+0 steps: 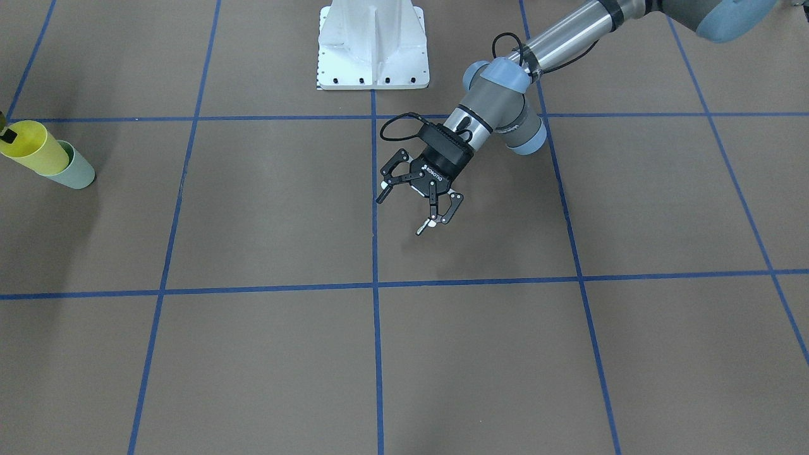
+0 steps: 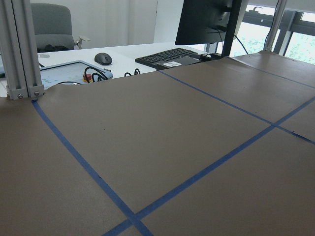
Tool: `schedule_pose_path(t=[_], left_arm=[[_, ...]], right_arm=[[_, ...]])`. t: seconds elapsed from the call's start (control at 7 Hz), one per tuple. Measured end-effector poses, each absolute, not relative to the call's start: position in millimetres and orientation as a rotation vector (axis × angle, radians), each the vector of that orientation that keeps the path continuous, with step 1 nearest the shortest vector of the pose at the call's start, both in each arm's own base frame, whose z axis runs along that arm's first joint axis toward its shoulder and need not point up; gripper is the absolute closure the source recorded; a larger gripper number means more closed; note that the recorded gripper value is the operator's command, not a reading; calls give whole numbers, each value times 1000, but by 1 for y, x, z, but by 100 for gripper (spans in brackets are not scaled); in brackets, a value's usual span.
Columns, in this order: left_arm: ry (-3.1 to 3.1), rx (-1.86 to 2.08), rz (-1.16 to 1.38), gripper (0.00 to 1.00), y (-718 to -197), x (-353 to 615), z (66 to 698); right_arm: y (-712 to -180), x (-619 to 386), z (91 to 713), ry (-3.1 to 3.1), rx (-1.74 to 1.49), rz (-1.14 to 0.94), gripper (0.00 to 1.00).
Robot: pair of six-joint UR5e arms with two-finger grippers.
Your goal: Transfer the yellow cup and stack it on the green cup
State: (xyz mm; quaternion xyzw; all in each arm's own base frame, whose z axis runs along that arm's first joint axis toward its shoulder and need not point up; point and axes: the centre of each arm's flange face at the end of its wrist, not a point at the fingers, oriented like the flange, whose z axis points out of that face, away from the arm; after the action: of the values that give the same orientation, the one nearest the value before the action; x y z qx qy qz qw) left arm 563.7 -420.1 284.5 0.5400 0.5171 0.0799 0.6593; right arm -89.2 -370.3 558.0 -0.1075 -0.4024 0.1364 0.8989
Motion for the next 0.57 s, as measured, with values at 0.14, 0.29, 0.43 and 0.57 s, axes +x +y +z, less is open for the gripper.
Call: schedule_pose_path(t=[0.14,0.29,0.43,0.57], left_arm=[[1172,1223,181,1,-420,564,284],[1173,1223,180,1,-420,564,283],[1173,1223,179,1,-420,564,283],[1174,1224,177,1,-420,564,283]], right_arm=[[-370,-89,558,-834,-224,281,0],[-370,-90,558,-836,-226,283,0],[-370,-90,557,-837,-228,287,0],[-370,-91,556,-841,-230,287,0]])
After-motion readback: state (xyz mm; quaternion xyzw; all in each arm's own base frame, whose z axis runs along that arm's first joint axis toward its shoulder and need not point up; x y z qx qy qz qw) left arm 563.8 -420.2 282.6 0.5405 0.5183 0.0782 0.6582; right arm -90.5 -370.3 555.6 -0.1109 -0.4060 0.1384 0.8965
